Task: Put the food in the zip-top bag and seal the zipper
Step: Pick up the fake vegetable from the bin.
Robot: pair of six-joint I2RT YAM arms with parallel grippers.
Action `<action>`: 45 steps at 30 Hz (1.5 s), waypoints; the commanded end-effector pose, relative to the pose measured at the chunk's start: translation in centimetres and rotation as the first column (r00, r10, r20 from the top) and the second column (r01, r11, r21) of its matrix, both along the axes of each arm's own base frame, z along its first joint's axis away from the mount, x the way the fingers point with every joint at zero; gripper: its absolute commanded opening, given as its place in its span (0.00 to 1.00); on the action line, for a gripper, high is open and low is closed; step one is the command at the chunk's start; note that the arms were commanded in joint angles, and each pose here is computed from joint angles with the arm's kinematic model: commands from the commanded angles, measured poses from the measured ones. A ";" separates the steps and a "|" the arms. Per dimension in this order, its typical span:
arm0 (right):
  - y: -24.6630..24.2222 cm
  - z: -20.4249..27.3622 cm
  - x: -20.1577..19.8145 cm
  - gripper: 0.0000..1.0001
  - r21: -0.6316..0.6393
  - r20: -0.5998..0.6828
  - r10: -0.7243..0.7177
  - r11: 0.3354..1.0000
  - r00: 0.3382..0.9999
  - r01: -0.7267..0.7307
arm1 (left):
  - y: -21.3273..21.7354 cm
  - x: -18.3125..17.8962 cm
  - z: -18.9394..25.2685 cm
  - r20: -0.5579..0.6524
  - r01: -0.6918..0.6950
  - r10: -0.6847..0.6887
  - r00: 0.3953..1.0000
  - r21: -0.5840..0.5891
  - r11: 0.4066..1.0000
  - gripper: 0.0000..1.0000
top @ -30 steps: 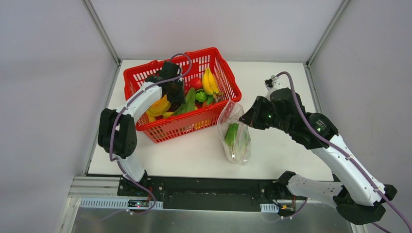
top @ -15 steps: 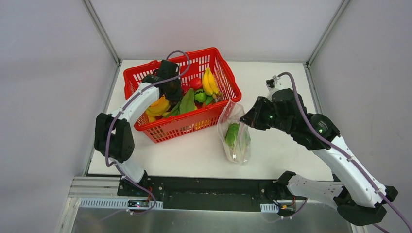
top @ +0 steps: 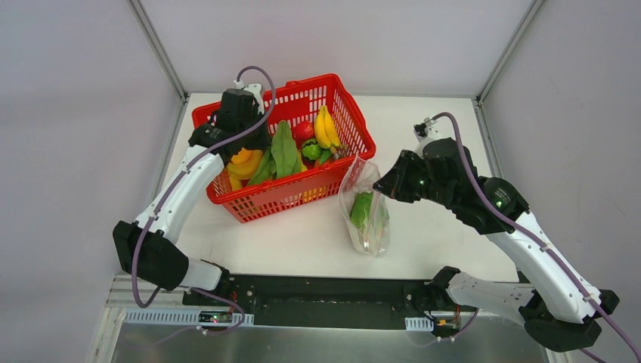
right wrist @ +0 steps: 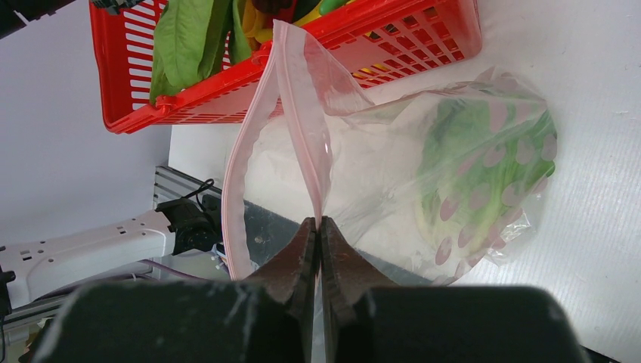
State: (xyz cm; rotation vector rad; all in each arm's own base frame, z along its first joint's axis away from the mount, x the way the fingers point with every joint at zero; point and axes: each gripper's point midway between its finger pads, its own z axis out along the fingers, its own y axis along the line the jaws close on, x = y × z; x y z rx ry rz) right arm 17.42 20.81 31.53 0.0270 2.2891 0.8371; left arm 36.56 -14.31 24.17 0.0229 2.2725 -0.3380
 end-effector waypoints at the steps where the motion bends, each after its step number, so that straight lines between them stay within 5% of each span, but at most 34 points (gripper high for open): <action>1: 0.2 1.4 0.1 0.07 0.049 0.042 -0.001 0.999 0.999 -0.001 | -0.2 -1.0 3.8 0.119 0.032 -0.025 0.993 -0.052 0.998 0.00; 9: 0.6 1.1 0.1 0.07 0.052 0.033 0.011 0.999 0.999 -0.012 | 0.4 -2.3 9.1 0.294 0.057 -0.031 0.955 -0.080 0.995 0.00; 22: 0.5 1.1 0.0 0.07 0.059 0.032 0.008 0.998 0.999 -0.010 | -1.1 -0.4 6.7 0.253 0.087 -0.062 0.965 -0.089 0.992 0.00; 27: 1.0 0.8 0.1 0.07 0.060 0.026 0.021 0.998 0.999 -0.022 | -1.0 1.3 2.5 0.152 0.069 -0.065 0.986 -0.020 0.997 0.00; 34: 1.3 0.5 0.3 0.07 0.053 0.020 0.025 0.998 0.999 -0.026 | -4.0 2.0 -5.2 -0.024 0.125 -0.128 0.991 -0.091 0.988 0.00; 42: 1.5 0.9 0.0 0.09 0.058 0.021 0.047 0.997 0.999 -0.048 | -3.7 0.8 -4.9 -0.022 0.120 -0.121 0.992 -0.053 0.991 0.65; 45: 1.5 1.0 0.1 0.10 0.059 0.024 0.048 0.997 0.999 -0.049 | -3.2 1.0 -2.3 0.033 0.111 -0.109 0.993 -0.040 0.993 0.75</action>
